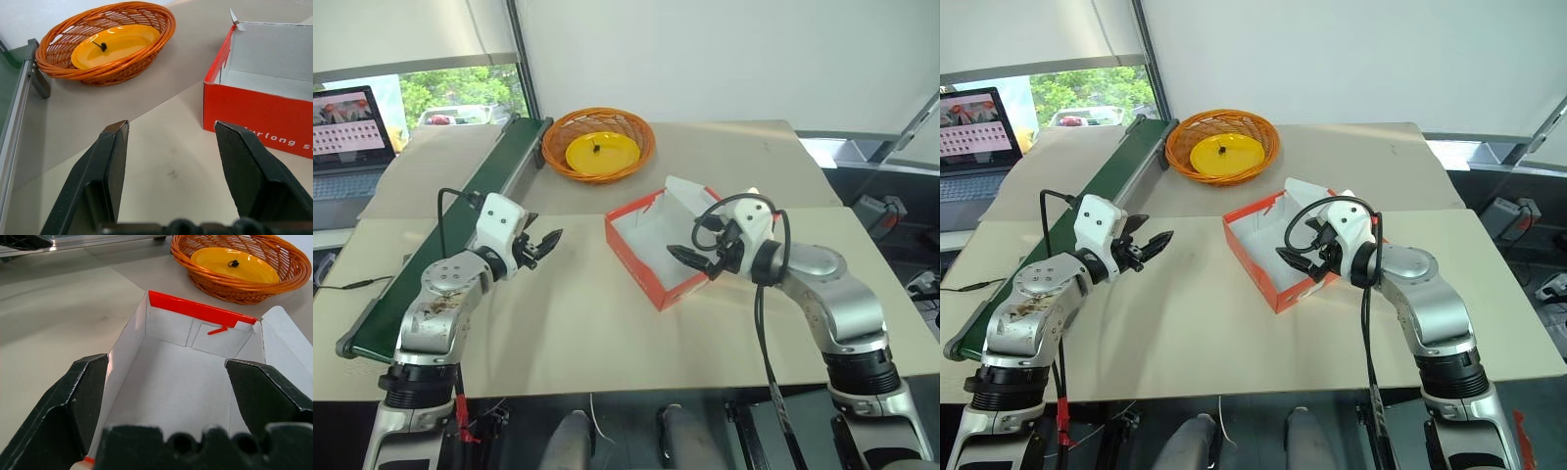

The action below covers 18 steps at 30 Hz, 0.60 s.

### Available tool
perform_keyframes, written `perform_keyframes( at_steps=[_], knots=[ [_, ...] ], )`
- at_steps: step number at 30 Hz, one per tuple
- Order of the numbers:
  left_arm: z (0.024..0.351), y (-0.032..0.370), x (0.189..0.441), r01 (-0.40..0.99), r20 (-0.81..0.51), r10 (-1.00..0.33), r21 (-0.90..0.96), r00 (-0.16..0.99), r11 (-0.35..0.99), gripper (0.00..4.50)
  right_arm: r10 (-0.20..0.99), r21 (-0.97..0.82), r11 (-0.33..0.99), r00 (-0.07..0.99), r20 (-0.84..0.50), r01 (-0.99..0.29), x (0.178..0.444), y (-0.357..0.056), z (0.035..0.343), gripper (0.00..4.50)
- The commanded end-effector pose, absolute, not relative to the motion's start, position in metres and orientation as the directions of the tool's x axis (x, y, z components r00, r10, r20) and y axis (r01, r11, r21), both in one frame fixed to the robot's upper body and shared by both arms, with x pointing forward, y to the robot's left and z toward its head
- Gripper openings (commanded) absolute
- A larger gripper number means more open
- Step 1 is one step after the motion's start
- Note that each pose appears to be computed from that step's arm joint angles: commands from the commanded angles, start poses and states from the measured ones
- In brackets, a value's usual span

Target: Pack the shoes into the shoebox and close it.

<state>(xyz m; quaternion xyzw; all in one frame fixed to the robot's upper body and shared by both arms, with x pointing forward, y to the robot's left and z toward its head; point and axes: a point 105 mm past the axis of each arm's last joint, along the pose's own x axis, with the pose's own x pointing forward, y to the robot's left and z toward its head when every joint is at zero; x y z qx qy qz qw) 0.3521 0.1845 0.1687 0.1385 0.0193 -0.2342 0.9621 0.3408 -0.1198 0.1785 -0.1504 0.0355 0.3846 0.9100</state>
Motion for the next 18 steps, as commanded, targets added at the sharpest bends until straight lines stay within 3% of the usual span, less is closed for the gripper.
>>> perform_keyframes(
  at_steps=[1, 6, 18],
  knots=[
    [0.190, 0.180, 0.351, 0.448, -0.029, -0.459, 0.283, 0.888, 0.848, 2.94, 0.692, -0.277, 0.658, 0.707, -0.144, -0.701, 0.341, -0.121, 0.190, 4.48],
    [0.196, 0.184, 0.352, 0.433, 0.002, -0.450, 0.265, 0.893, 0.862, 2.94, 0.686, -0.278, 0.661, 0.711, -0.152, -0.697, 0.344, -0.123, 0.189, 4.48],
    [0.206, 0.216, 0.355, 0.264, 0.027, -0.281, 0.273, 0.959, 0.925, 2.94, 0.686, -0.311, 0.644, 0.707, -0.169, -0.699, 0.348, -0.127, 0.195, 4.48]
  ],
)
